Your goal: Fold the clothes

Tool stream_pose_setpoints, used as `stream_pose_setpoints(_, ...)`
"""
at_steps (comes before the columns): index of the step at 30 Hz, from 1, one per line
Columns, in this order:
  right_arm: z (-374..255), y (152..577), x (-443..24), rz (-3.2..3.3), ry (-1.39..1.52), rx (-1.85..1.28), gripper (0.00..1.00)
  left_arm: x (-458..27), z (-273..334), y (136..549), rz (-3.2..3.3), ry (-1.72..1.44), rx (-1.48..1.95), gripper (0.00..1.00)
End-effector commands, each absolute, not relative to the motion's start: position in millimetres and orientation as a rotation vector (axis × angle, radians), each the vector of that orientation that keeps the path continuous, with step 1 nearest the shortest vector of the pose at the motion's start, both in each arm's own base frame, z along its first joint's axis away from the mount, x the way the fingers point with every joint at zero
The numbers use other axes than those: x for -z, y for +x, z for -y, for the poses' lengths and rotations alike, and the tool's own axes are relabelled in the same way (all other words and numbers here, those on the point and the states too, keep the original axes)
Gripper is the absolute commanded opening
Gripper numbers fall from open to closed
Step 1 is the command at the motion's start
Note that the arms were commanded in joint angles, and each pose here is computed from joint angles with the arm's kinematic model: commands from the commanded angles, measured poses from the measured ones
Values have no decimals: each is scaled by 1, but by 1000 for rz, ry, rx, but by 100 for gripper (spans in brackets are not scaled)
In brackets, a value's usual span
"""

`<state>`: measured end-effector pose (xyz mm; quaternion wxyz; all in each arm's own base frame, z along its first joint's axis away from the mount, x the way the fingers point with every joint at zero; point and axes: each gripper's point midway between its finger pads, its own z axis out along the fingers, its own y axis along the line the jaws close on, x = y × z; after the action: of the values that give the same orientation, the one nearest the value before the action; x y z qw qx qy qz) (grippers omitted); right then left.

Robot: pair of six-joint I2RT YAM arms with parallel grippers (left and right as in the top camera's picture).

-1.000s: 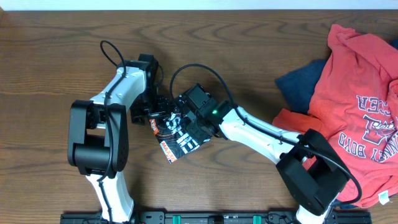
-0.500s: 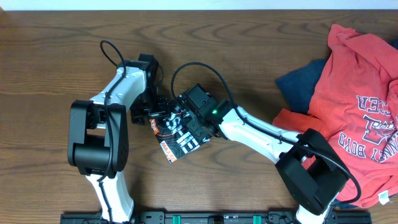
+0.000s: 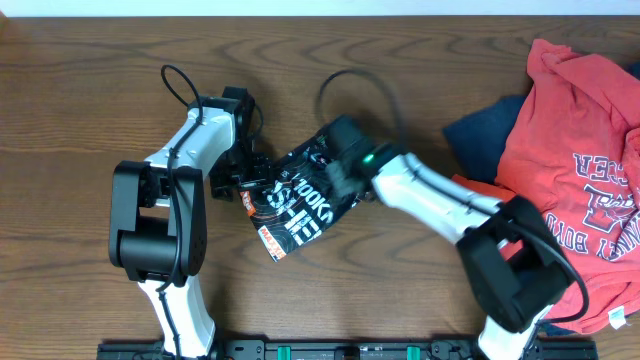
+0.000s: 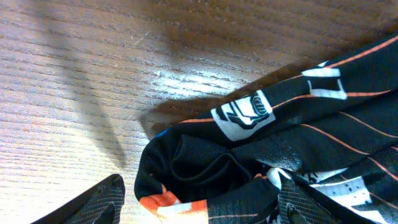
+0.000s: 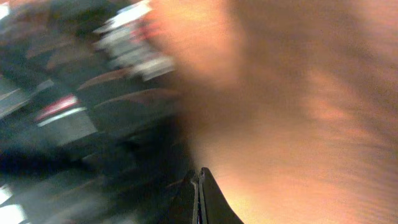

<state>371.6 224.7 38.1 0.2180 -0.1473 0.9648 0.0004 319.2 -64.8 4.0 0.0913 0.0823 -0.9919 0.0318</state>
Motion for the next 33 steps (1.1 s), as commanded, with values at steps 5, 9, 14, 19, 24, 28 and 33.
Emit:
stream_pose_setpoints(5, -183, 402, -43, -2719, -140, -111, 24, 4, 62, 313, 2917, 252, -65, 79)
stream_pose_setpoints(9, -216, 383, -55, -2740, -380, -392, 25, 4, 62, 313, 2917, 252, -65, 79)
stream_pose_setpoints(14, -278, 345, -93, -2593, -759, -654, 25, 4, 62, 314, 2921, 252, -67, 79)
stream_pose_setpoints(19, -313, 311, -78, -2557, -994, -649, 23, 4, 62, 314, 2921, 252, -66, 79)
stream_pose_setpoints(24, -327, 296, -46, -2611, -1054, -663, 22, 4, 62, 314, 2921, 252, -66, 79)
stream_pose_setpoints(28, -326, 298, -29, -2639, -1053, -646, 22, 4, 62, 314, 2921, 252, -66, 79)
stream_pose_setpoints(33, -292, 326, -18, -2715, -858, -420, 20, 4, 62, 314, 2921, 252, -66, 79)
